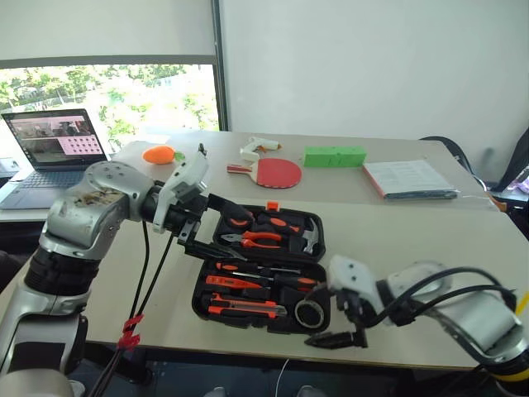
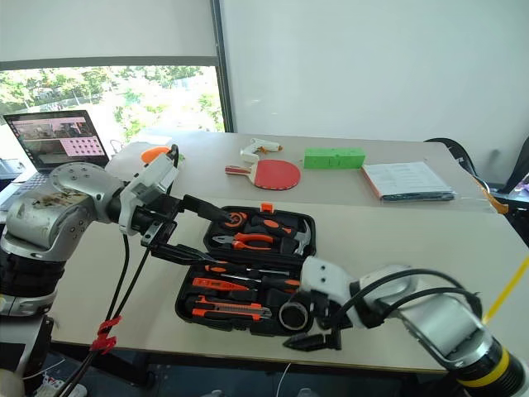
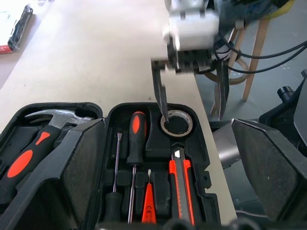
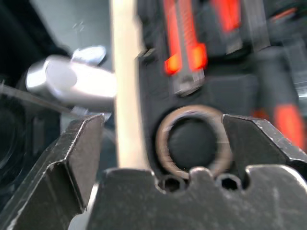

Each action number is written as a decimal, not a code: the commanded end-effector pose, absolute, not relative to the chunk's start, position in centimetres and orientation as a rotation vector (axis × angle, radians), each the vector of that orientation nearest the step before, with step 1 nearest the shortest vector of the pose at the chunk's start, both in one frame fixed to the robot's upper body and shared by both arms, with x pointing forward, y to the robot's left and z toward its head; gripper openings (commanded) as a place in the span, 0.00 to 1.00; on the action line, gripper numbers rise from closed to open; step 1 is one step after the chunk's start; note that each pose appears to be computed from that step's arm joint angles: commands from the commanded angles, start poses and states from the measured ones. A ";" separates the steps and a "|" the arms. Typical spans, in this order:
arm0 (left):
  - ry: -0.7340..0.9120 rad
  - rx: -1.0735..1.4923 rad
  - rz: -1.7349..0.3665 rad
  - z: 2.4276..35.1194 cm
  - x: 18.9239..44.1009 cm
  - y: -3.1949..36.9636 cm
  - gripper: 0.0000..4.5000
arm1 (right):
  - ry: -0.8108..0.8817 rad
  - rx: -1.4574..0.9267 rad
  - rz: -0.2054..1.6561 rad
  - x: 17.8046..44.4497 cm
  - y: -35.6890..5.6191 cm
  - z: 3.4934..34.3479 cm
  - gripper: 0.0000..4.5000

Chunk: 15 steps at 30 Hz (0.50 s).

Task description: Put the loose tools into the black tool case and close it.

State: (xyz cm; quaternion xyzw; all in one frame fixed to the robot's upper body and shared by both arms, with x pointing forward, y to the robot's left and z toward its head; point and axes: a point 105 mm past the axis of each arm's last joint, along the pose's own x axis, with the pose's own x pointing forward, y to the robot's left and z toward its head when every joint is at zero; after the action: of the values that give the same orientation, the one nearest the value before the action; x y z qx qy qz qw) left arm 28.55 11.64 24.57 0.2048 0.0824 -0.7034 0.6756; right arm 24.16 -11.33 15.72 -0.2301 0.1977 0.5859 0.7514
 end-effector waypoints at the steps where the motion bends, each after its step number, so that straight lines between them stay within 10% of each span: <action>1: 0.226 0.470 -1.385 23.4 30.4 14.3 0.89 | 0.405 -0.411 1.101 25.7 -14.4 17.3 0.80; 11: 0.456 0.636 -1.027 15.6 32.4 21.1 0.12 | 0.422 -0.426 0.901 27.6 -17.2 13.3 0.04; 15: 0.513 0.659 -0.977 13.4 32.9 21.2 0.01 | 0.410 -0.442 0.895 28.9 -16.5 12.1 0.00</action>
State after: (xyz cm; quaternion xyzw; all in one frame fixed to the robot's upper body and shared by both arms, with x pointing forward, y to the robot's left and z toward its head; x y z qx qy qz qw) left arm 32.50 21.40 13.93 0.2905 0.2384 -0.4677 0.8000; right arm 27.91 -16.89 11.53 -0.1895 0.2228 0.4309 0.8537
